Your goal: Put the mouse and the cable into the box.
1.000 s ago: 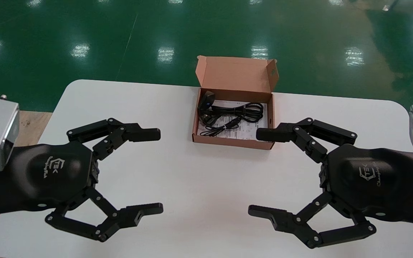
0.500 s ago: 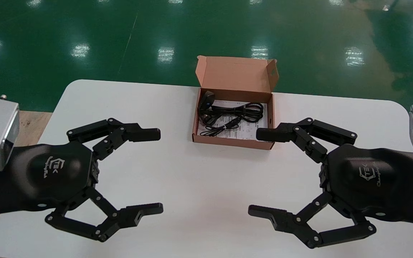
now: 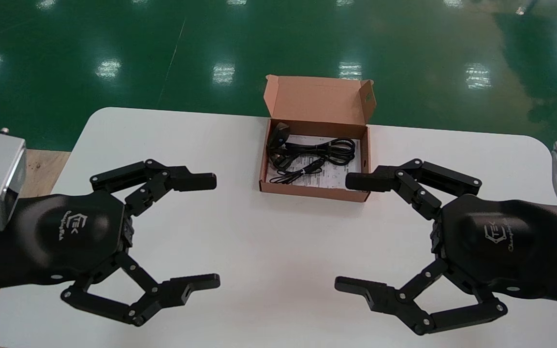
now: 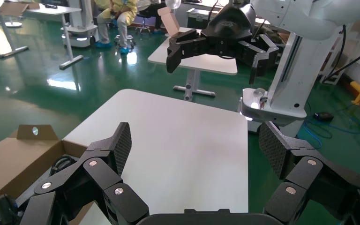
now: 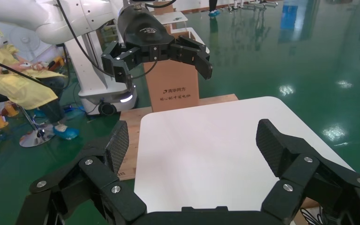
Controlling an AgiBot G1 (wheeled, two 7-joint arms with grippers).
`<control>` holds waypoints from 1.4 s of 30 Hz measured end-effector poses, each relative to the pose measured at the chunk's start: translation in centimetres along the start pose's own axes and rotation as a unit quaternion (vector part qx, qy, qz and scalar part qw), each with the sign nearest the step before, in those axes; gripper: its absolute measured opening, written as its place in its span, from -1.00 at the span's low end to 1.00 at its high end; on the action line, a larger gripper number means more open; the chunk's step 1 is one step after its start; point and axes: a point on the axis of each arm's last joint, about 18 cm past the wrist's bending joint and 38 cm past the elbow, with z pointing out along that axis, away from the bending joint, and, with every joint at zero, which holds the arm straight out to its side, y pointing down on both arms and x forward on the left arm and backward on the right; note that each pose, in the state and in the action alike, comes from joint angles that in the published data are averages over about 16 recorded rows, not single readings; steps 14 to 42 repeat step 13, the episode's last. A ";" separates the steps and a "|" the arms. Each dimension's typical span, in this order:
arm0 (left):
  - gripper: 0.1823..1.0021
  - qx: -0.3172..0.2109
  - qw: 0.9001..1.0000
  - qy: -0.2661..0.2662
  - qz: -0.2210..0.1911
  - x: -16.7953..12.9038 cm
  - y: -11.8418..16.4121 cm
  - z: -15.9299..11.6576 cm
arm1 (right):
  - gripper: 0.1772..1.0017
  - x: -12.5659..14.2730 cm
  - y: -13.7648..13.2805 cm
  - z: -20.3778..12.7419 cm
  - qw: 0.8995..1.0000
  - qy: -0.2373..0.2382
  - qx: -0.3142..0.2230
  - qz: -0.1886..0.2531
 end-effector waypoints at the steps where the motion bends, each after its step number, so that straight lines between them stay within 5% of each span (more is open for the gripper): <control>1: 1.00 0.000 1.000 0.000 0.000 0.0 0.0 0.0 | 1.00 0.0 0.0 0.0 1.000 0.000 0.000 0.000; 42: 1.00 0.000 1.000 0.000 0.000 0.0 0.0 0.0 | 1.00 0.0 0.0 0.0 1.000 0.000 0.000 0.000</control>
